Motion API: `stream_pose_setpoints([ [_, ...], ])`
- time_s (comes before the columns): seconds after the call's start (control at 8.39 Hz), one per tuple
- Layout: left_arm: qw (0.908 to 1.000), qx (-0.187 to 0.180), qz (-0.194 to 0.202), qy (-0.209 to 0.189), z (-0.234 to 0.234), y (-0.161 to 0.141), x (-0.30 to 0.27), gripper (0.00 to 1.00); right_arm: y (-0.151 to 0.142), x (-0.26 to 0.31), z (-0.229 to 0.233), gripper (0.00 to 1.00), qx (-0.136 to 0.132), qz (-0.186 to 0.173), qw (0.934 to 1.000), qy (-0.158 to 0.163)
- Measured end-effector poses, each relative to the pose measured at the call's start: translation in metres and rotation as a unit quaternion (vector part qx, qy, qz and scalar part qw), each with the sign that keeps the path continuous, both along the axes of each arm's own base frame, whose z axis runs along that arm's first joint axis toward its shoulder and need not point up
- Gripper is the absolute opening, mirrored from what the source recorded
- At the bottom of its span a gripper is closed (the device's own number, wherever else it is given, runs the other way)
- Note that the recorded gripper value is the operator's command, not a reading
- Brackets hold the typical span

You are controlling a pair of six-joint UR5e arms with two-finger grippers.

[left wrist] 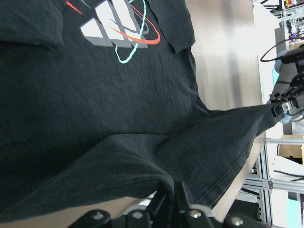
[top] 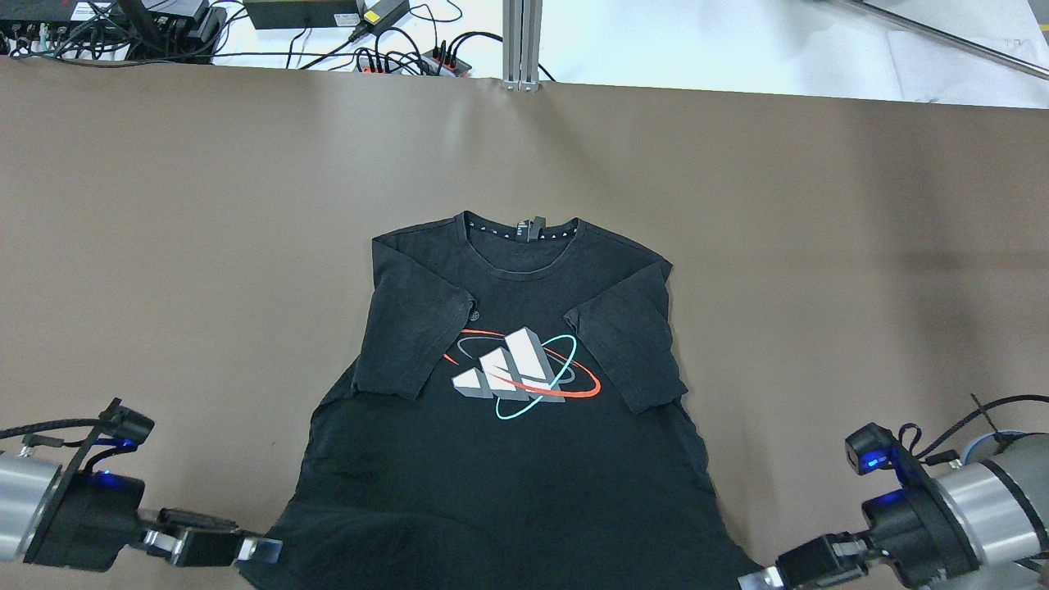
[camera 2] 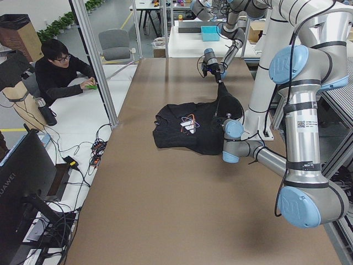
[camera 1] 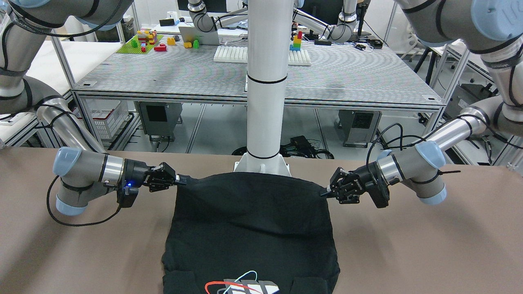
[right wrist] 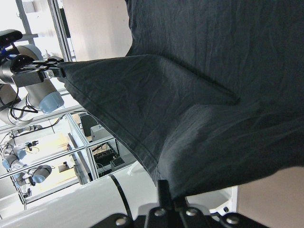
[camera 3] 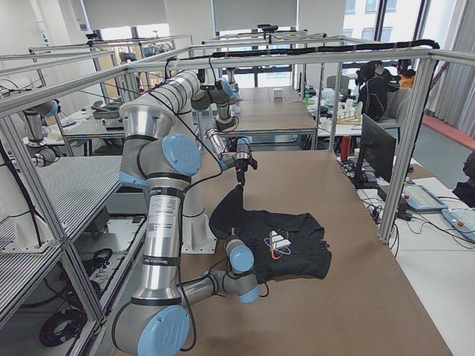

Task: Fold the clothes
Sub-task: 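Lift the hem with both grippers and fold it toward the collar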

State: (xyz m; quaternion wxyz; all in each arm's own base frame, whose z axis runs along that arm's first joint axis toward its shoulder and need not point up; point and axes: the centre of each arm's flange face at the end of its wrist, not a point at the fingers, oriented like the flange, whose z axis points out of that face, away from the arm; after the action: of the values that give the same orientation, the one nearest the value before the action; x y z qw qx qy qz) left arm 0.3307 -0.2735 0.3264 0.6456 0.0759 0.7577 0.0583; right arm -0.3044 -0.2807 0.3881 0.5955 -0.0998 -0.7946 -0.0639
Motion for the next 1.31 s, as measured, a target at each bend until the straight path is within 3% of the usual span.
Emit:
stream_pose_setpoints([
  [0.48,0.9976,-0.022,-0.064,-0.014,-0.029,-0.076,-0.015,0.00,-0.065,0.017,-0.013,0.00,-0.004,0.088,0.9961,0.014],
  [0.72,0.9942,-0.059,-0.089,-0.010,-0.042,-0.104,-0.034,0.00,-0.097,0.031,-0.026,0.00,-0.009,0.126,0.9916,0.024],
  [1.07,0.9854,-0.101,-0.132,-0.033,-0.018,-0.135,-0.040,0.00,-0.127,0.049,-0.042,0.00,-0.018,0.166,0.9855,0.031],
  [1.31,0.9785,-0.116,-0.164,-0.048,0.000,-0.151,-0.035,0.00,-0.143,0.051,-0.038,0.00,-0.034,0.206,0.9772,0.039],
])
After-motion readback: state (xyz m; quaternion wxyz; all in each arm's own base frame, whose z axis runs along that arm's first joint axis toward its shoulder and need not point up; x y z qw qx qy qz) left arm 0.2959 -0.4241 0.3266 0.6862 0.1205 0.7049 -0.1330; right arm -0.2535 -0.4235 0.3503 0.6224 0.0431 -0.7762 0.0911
